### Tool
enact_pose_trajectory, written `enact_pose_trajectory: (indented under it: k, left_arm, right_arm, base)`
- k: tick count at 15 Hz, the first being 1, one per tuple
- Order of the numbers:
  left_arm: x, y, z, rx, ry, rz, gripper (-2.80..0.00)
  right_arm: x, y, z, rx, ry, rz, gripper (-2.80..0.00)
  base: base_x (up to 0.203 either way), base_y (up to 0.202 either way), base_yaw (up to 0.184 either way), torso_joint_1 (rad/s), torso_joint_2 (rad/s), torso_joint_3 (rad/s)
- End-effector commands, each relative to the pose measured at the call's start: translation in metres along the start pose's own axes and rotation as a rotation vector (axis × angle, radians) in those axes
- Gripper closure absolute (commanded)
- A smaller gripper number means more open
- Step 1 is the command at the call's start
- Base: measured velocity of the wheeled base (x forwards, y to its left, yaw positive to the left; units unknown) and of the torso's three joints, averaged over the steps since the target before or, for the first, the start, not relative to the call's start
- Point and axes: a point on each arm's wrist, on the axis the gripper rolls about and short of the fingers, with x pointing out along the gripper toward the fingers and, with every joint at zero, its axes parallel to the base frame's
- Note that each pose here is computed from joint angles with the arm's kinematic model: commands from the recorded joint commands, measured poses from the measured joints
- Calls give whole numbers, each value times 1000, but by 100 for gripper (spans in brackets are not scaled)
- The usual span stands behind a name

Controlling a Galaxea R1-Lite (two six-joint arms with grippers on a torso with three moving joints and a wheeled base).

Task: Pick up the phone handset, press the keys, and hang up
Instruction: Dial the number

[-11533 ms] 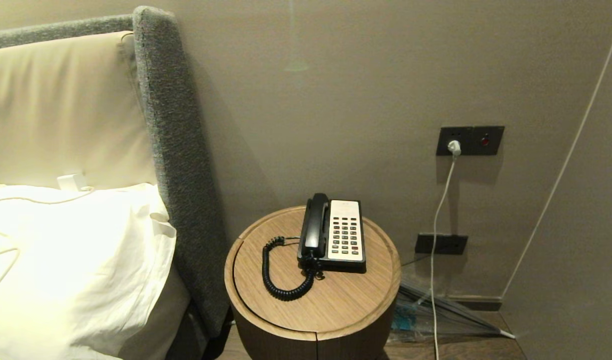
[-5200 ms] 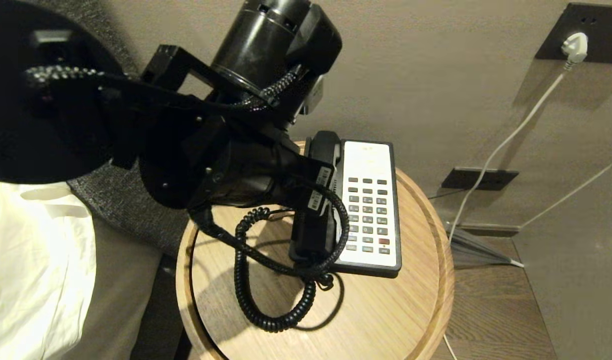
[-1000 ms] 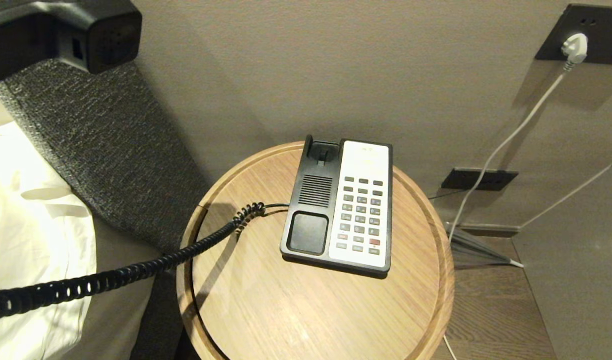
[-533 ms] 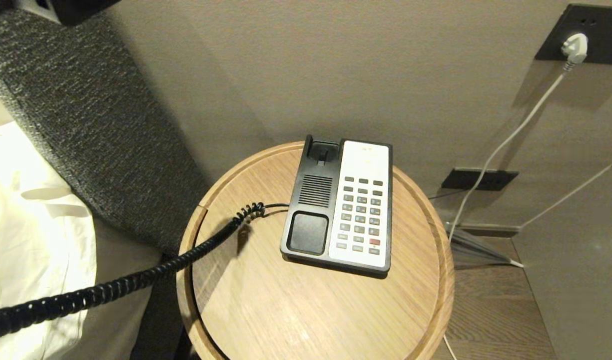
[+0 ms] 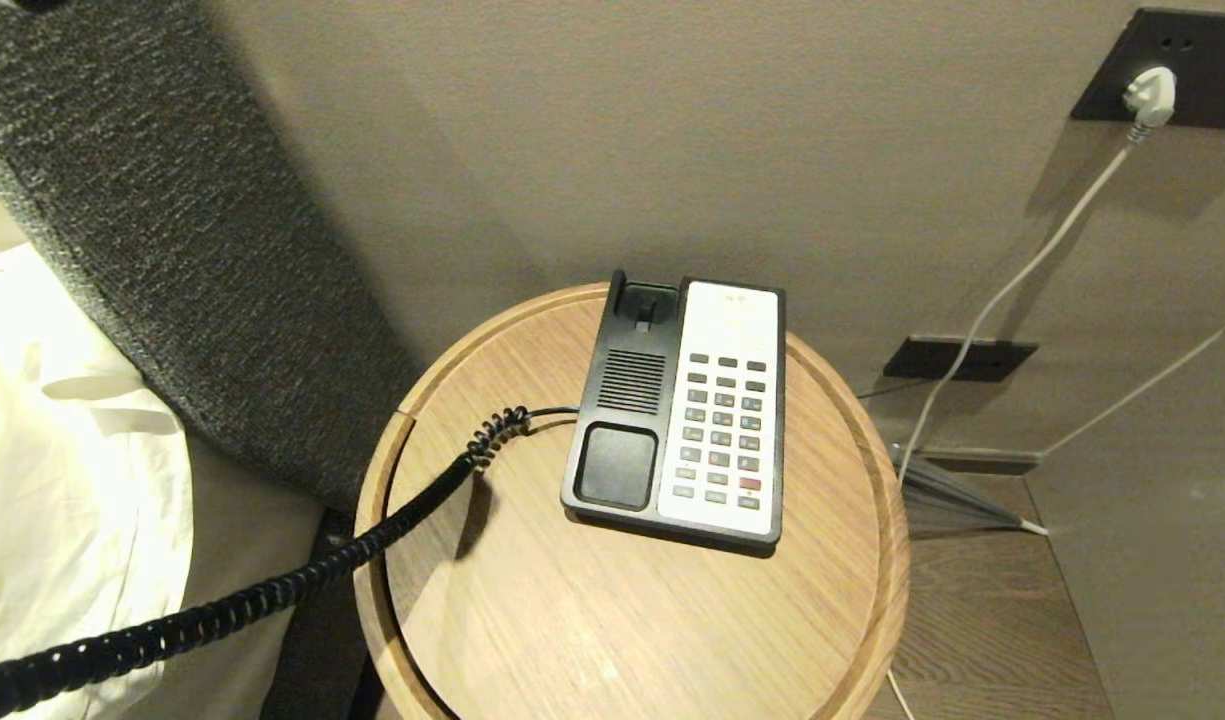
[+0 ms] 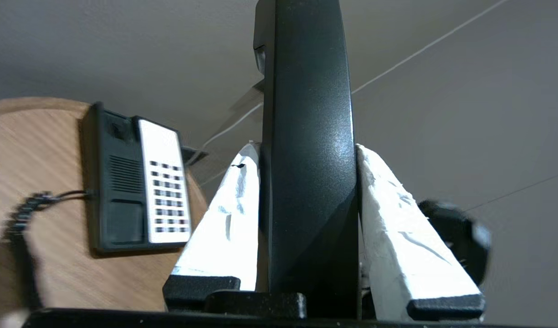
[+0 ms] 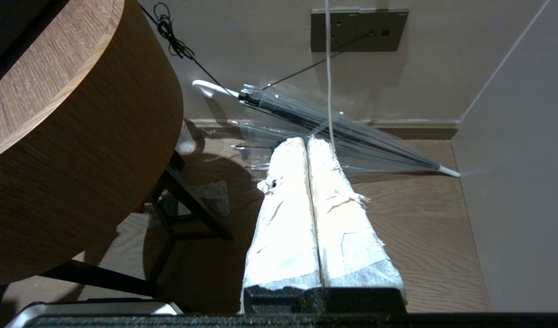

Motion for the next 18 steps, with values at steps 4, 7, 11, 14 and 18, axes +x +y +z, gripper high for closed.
enact_pose_trajectory:
  k: [4,7,11,14,18]
  left_arm:
    - [3,2,-3,18,11,7,0]
    - [3,2,-2,21,9,6,0]
    - [4,2,-2,53,10,7,0]
    - [3,2,-3,59,12,8,0]
    - [5,-3,2,106,-48,-95,0]
  right_arm:
    - [1,0,-6,0,22,-1,0]
    - [1,0,-6,0,22,-1,0]
    - [1,0,-6,0,22,-1,0]
    - [1,0,-6,0,22,-1,0]
    - [1,0,-6,0,22,-1,0]
  base:
    - [0,0,0,0,0,0]
    - [0,0,0,0,0,0]
    - [0,0,0,0,0,0]
    - [0,0,0,0,0,0]
    - [0,0,0,0,0,0]
